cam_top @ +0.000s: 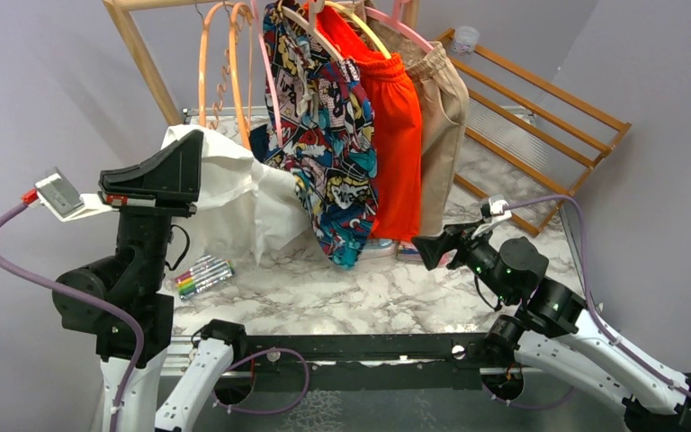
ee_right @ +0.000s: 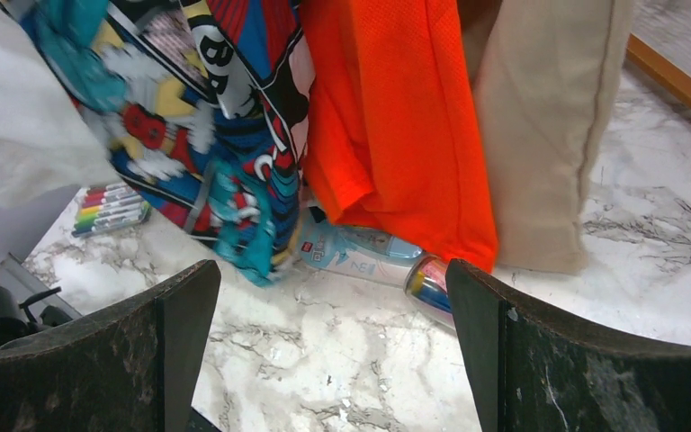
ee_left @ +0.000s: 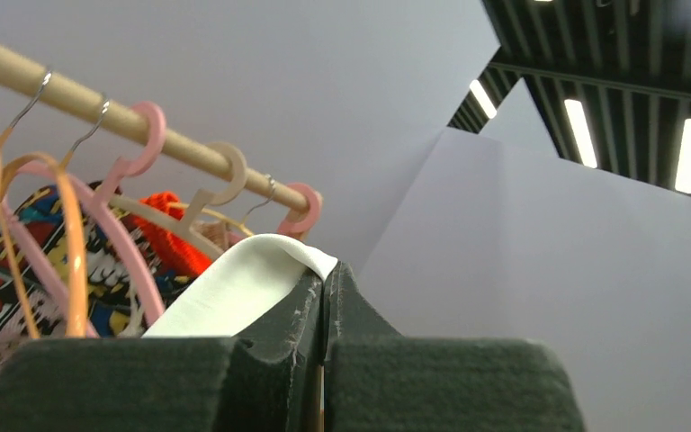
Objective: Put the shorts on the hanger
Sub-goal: Adjust the shorts at the center of the board.
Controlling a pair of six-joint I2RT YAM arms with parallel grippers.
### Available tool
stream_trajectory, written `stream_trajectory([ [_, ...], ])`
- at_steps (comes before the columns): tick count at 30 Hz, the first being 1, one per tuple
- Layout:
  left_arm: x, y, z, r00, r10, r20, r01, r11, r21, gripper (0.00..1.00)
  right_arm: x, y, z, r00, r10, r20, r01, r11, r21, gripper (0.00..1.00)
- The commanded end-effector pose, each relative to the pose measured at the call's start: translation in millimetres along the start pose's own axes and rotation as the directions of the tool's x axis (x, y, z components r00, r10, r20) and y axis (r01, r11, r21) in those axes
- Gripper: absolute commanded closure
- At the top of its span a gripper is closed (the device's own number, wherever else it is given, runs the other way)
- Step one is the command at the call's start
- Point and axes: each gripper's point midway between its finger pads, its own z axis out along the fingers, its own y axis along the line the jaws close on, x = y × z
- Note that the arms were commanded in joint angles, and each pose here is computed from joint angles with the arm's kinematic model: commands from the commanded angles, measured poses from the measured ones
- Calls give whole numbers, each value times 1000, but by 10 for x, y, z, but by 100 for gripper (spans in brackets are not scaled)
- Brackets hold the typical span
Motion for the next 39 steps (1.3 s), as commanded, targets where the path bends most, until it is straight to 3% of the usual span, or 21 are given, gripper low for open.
stream_trajectory([
  [1,-424,-658,44,994,-7,110,-21,969,246,100,-41,62,-19,1000,-5,23,5,999,-40,2],
  [9,-779,-1191,272,989,-12,145,-47,916,398,100,-76,136,-20,999,0,39,3,997,-80,2],
  [11,-705,-1196,352,993,-50,107,0,904,427,100,-77,197,-22,999,-1,36,5,994,-113,2],
  [15,-268,-1010,550,988,-127,-83,150,889,433,100,-60,273,-36,1000,-1,27,5,988,-157,2],
  [21,733,-254,278,946,-124,-301,215,933,289,100,24,249,-51,1000,3,6,-2,988,-155,2],
  [25,1630,449,-215,860,-148,-487,224,969,101,100,60,270,-26,1000,-7,-11,5,987,-163,2],
  [28,2080,876,-670,826,-150,-543,182,983,6,100,125,374,-3,998,-52,-45,41,974,-221,3],
  [32,2436,1467,-1100,815,-216,-538,121,971,-206,100,317,577,80,987,-97,-127,51,944,-326,7],
  [36,2512,1862,-1264,824,-208,-527,7,934,-358,100,520,765,168,971,-112,-211,16,911,-411,11],
  [39,2468,2201,-1372,834,-174,-524,-127,863,-489,100,723,833,227,954,-105,-281,-25,906,-422,16],
])
